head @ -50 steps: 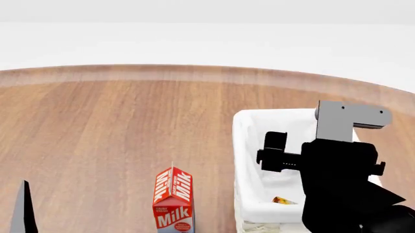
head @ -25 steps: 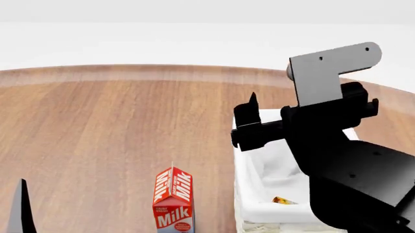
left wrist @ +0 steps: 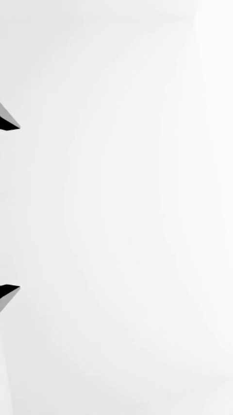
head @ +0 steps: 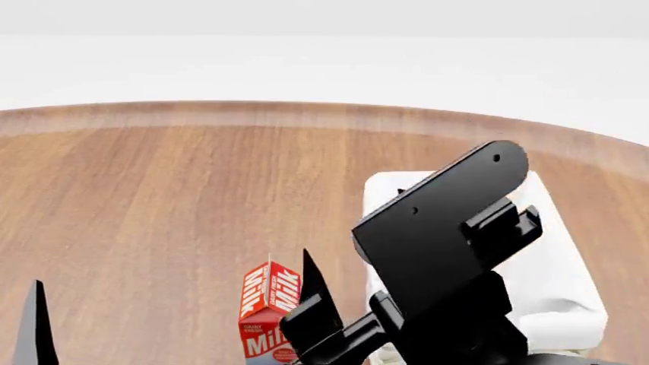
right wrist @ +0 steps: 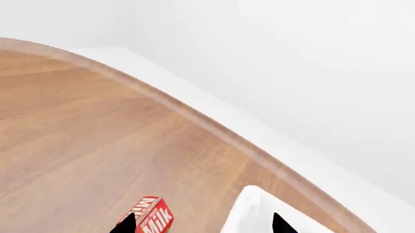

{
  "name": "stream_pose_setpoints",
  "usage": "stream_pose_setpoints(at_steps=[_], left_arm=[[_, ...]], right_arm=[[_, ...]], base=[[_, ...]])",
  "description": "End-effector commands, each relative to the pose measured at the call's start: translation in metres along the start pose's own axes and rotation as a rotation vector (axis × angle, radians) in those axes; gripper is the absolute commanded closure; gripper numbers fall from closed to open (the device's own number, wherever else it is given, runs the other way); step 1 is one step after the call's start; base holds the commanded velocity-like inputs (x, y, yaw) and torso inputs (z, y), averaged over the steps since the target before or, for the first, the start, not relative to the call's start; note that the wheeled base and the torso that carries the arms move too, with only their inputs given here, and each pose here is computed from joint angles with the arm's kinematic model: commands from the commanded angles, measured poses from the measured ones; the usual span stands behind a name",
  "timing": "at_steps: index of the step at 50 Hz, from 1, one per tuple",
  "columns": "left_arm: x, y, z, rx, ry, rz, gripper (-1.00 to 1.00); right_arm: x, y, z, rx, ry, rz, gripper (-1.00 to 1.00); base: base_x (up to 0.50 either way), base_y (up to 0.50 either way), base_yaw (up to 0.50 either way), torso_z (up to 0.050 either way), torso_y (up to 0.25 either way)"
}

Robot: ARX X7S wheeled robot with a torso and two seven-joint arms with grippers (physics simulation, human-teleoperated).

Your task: Pick up the alphabet soup and the tomato sauce, and put them in the basket.

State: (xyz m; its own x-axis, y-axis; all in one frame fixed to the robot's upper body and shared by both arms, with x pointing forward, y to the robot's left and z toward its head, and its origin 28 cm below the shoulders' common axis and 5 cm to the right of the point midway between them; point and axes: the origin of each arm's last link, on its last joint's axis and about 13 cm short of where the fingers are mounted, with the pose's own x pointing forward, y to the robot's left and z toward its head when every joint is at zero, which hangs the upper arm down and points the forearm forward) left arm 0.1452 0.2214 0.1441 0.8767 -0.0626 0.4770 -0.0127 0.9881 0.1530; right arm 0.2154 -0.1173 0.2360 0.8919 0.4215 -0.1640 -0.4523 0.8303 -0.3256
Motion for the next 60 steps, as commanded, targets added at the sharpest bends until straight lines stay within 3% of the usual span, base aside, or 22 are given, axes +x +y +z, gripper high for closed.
stream_pose_setpoints(at_steps=[1,7,17,25,40,60], left_arm=[[0.001,-0.001,0.001,0.0,0.0,-0.004,-1.0],[0.001,-0.001,0.001,0.005,0.002,-0.006,-1.0],[0.002,-0.001,0.006,0.01,-0.002,-0.01,-1.0],[0.002,0.001,0.006,0.012,-0.002,-0.002,-1.0],[0.002,0.002,0.007,0.008,-0.005,0.002,-1.0],[0.0,0.003,0.004,0.009,-0.009,0.009,-1.0]], right_arm=[[-0.038,0.029,-0.009,-0.012,0.032,0.106,-1.0],[-0.054,0.049,-0.027,0.015,0.049,0.153,-1.0],[-0.072,0.063,-0.024,0.055,0.074,0.241,-1.0],[-0.082,0.074,-0.037,0.177,0.19,0.264,-1.0],[-0.111,0.091,-0.051,0.142,0.365,0.255,-1.0],[-0.136,0.104,-0.069,0.138,0.486,0.219,-1.0]], base=[[0.0,0.0,0.0,0.0,0.0],[0.0,0.0,0.0,0.0,0.0],[0.0,0.0,0.0,0.0,0.0],[0.0,0.0,0.0,0.0,0.0],[0.0,0.0,0.0,0.0,0.0],[0.0,0.0,0.0,0.0,0.0]])
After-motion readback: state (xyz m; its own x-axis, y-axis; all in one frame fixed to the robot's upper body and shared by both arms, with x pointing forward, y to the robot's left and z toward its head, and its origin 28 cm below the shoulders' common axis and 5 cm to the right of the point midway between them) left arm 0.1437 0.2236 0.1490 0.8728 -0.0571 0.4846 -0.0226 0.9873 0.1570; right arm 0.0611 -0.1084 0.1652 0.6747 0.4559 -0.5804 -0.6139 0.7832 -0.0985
